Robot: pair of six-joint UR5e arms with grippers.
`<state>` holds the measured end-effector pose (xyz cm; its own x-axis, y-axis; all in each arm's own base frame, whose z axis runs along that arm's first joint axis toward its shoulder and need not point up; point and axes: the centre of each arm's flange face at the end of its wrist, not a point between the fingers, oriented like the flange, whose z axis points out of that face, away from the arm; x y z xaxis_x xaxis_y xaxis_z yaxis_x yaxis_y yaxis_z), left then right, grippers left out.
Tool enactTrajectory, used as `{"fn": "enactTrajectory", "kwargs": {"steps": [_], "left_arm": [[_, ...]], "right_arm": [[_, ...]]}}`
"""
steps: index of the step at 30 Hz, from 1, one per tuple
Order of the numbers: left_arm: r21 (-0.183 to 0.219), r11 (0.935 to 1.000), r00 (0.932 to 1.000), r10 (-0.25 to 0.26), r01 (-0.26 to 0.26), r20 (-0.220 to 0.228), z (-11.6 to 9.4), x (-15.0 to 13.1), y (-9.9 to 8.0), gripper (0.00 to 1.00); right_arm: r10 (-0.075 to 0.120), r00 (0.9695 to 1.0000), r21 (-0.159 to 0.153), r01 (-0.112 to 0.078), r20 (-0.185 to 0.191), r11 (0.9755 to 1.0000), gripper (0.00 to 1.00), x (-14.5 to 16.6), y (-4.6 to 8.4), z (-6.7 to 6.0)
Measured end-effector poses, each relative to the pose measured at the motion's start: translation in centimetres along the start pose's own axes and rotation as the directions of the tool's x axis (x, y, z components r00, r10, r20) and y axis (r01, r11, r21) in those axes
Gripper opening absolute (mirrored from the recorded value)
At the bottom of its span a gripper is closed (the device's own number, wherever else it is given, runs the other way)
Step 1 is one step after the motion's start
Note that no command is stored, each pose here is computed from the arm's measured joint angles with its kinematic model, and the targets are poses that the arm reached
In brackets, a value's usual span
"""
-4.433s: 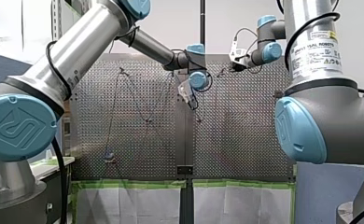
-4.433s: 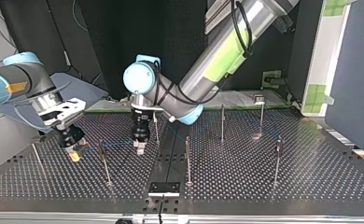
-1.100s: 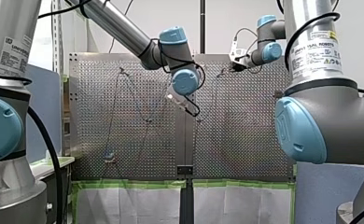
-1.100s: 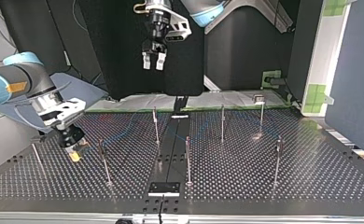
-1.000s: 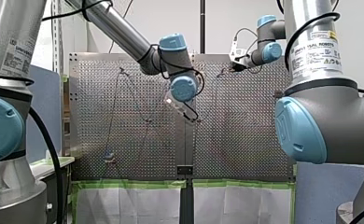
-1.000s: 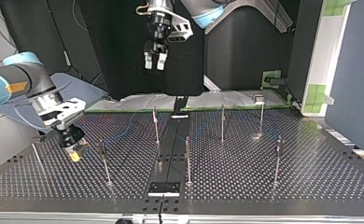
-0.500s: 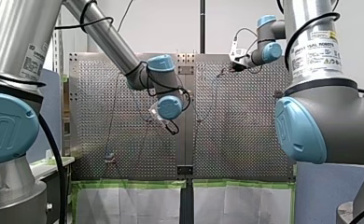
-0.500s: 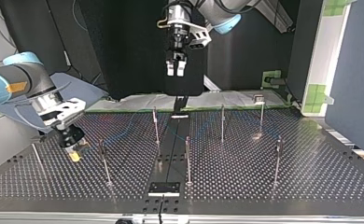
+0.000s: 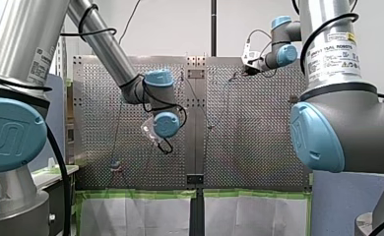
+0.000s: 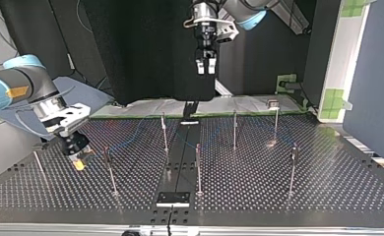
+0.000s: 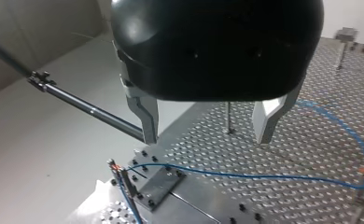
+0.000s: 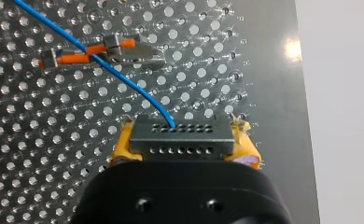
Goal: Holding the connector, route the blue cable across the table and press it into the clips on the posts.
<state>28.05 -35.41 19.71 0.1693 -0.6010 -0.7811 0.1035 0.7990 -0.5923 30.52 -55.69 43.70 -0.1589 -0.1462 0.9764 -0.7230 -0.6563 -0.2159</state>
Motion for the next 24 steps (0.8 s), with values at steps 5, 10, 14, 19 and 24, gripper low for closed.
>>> {"fn": "enactTrajectory", "kwargs": {"steps": [5, 10, 14, 19, 24], "left_arm": [[-0.014, 0.9993, 0.999, 0.035, -0.035, -0.029, -1.5, 0.3, 1.7, 1.0], [-0.029, 0.9965, 0.9955, 0.077, -0.078, -0.055, -2.7, 0.4, 3.5, 1.0], [-0.025, 0.9931, 0.9913, 0.113, -0.114, -0.067, -3.0, 0.4, 4.3, 1.0], [-0.017, 0.9892, 0.9881, 0.145, -0.146, -0.053, -1.6, 0.2, 3.7, 1.0], [-0.01, 0.9853, 0.9843, 0.17, -0.171, -0.047, -1.1, 0.2, 3.3, 1.0]], "right_arm": [[0.0, 1.0, 0.0, 0.0, 0.0, 1.0, 0.0, 0.0, 0.0, 0.0], [0.0, 1.0, 0.0, 0.0, 0.0, 1.0, 0.0, 0.0, 0.0, 0.0], [0.0, 1.0, 0.0, 0.0, 0.0, 1.0, 0.0, 0.0, 0.0, 0.0], [0.0, 1.0, 0.0, 0.0, 0.0, 1.0, 0.0, 0.0, 0.0, 0.0], [0.0, 1.0, 0.0, 0.0, 0.0, 1.0, 0.0, 0.0, 0.0, 0.0]]}}
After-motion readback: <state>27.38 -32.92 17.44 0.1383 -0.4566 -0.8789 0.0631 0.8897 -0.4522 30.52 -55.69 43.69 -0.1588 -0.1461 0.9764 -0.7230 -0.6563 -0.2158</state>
